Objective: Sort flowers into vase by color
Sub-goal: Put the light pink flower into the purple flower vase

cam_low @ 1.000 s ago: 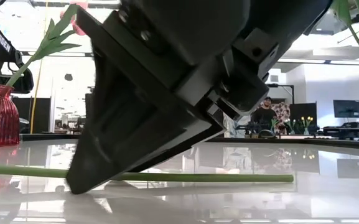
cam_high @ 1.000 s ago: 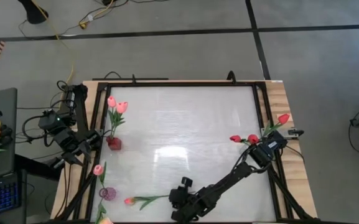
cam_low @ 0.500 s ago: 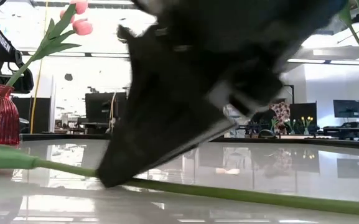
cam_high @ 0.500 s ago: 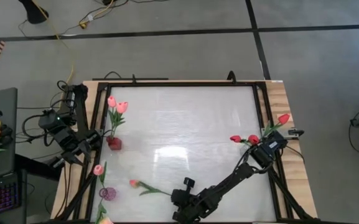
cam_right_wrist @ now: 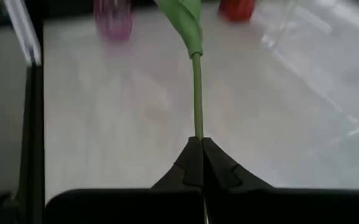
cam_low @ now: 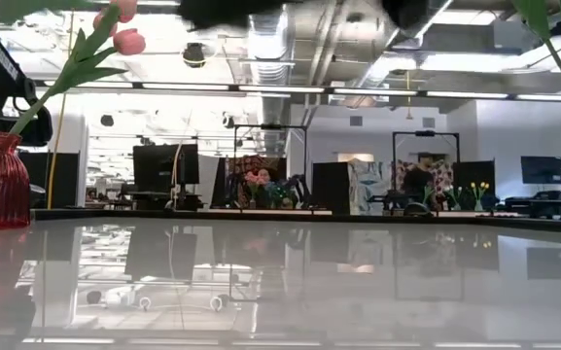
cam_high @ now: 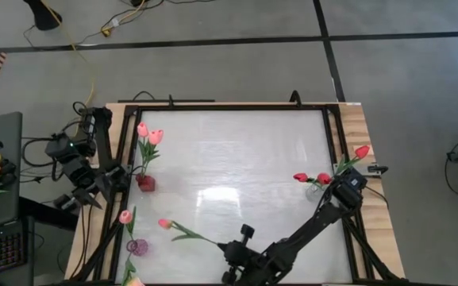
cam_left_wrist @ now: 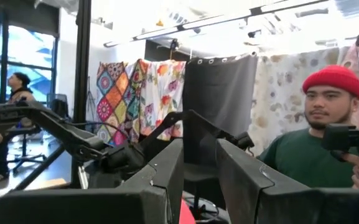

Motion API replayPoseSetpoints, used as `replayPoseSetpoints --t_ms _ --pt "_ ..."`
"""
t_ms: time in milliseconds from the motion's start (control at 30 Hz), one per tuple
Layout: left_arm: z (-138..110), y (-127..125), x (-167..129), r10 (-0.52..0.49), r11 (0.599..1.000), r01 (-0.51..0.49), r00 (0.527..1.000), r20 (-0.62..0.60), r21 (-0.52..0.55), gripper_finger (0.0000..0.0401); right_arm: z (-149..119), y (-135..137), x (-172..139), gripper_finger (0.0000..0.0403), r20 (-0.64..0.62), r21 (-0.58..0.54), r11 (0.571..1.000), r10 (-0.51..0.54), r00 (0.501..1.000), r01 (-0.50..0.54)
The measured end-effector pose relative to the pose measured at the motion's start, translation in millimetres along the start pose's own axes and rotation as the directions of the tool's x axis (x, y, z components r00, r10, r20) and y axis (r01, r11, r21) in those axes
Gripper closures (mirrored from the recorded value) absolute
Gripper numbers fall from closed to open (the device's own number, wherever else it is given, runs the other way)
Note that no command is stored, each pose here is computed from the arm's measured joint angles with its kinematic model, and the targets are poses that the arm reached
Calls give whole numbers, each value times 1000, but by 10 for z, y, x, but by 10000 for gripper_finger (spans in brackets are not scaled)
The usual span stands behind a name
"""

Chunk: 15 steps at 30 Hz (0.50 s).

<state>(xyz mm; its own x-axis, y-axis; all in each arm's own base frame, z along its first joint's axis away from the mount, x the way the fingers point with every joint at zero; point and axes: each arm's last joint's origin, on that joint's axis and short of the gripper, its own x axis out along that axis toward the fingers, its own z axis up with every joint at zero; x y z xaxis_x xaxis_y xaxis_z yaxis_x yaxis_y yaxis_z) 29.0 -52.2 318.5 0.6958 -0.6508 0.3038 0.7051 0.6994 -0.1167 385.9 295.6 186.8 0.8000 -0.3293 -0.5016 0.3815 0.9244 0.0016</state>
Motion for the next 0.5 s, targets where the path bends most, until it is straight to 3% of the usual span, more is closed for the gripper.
replayPoseSetpoints --t_ms 133,367,500 --pt "65 14 -9 16 1000 -17 1000 20 21 319 136 -19 -139 386 102 22 998 -61 993 59" --pt "95 86 -20 256 964 -258 966 30 66 319 470 -68 -334 386 273 60 988 -151 950 140" --pt "93 103 -25 316 944 -317 948 23 88 319 700 -105 -277 386 343 53 984 -177 922 169"
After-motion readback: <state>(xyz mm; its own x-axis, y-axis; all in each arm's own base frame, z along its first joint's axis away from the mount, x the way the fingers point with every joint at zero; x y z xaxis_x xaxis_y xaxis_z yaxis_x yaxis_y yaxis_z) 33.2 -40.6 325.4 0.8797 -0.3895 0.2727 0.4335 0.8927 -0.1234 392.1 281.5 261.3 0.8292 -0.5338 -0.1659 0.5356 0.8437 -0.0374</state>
